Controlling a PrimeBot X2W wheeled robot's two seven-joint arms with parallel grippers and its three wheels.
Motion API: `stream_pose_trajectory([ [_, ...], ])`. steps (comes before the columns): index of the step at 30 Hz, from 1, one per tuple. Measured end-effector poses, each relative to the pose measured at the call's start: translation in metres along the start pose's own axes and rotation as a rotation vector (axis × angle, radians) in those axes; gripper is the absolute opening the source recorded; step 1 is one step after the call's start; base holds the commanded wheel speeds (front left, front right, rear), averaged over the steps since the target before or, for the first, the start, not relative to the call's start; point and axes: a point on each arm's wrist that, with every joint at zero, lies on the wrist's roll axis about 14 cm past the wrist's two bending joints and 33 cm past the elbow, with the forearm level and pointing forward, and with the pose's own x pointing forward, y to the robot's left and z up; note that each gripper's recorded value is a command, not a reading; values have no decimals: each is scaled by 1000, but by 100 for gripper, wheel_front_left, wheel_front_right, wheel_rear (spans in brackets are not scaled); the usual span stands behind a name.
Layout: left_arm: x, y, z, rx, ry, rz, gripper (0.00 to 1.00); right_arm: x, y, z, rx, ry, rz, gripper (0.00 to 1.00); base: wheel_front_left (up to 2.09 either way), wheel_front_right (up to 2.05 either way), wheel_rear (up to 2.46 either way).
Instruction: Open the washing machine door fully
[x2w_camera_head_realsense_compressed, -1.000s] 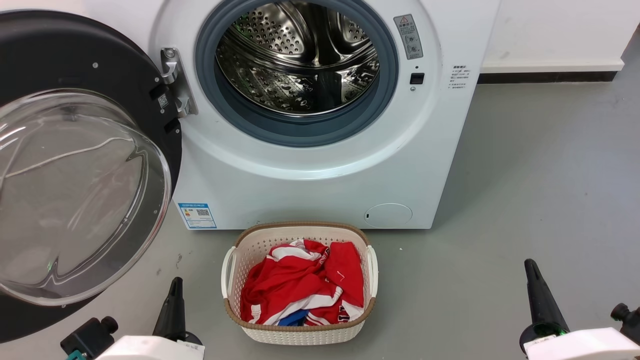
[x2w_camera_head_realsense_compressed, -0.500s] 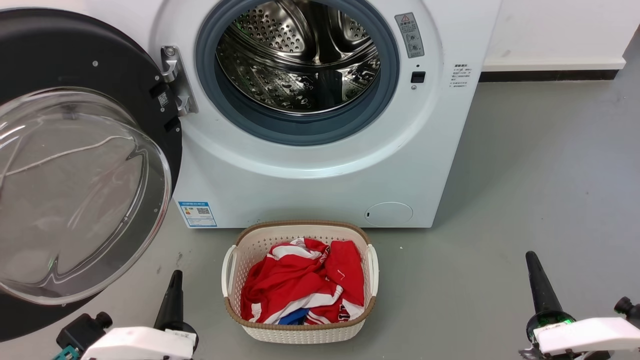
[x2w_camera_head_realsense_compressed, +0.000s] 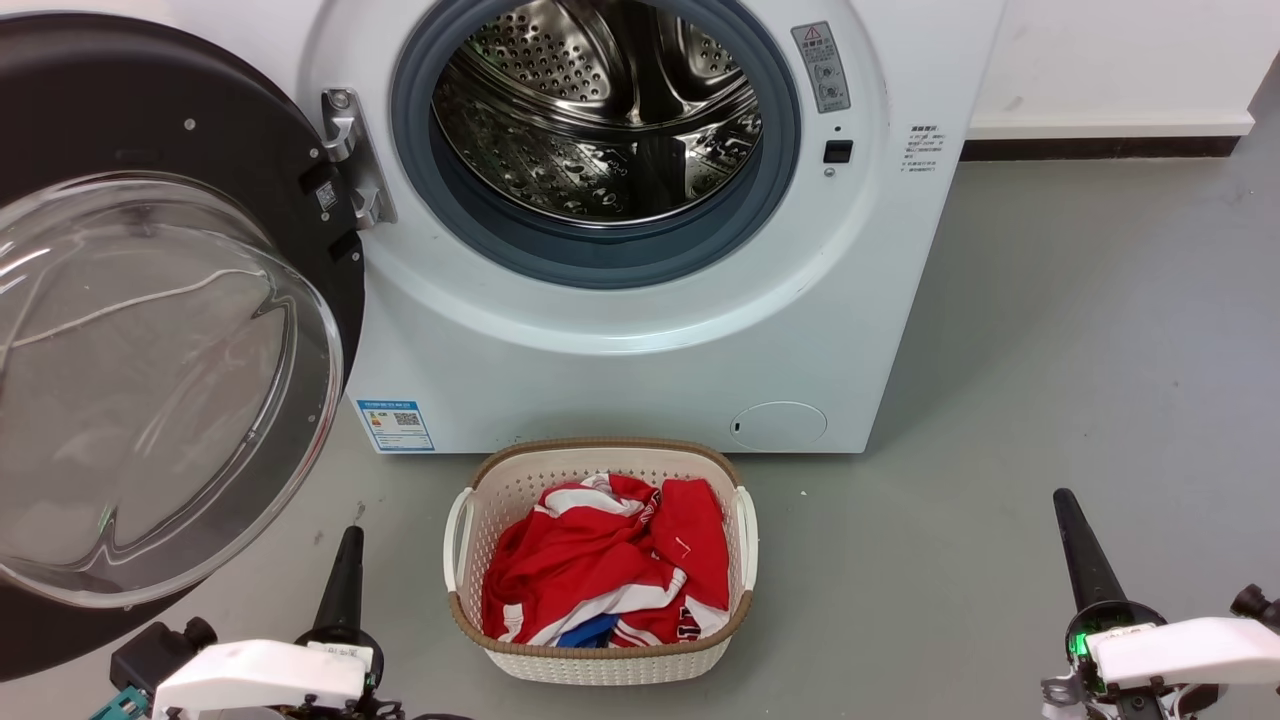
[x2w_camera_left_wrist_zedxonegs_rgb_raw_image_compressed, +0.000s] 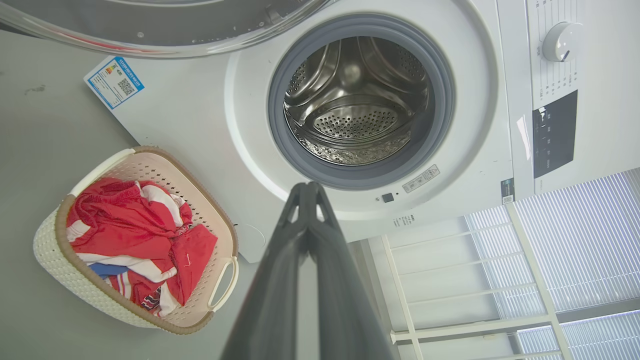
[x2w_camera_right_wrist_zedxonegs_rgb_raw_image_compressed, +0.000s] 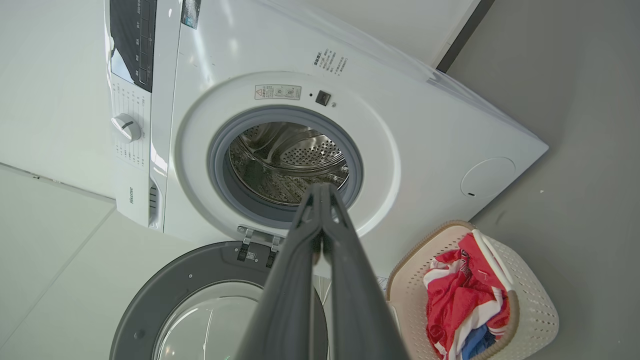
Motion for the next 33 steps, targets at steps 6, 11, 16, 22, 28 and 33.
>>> stream_pose_trajectory([
  [6, 3, -3, 1, -60, 4, -13, 0, 2, -2, 0, 57, 4, -8, 0, 0, 0, 0],
  [11, 4, -3, 1, -109, 8, -11, 0, 5, -1, 1, 104, 6, -5, 0, 0, 0, 0],
  [16, 7, -5, 2, -155, 7, -21, 0, 6, -2, 1, 147, 8, -10, 0, 0, 0, 0],
  [22, 9, -6, 3, -208, 11, -26, 0, 9, -1, 2, 196, 11, -7, 0, 0, 0, 0],
  [28, 12, -9, 5, -258, 11, -36, 0, 13, 1, 3, 244, 11, -2, 0, 0, 0, 0],
  [33, 13, -9, 6, -297, 12, -39, 0, 14, -1, 2, 283, 15, -6, 0, 0, 0, 0],
])
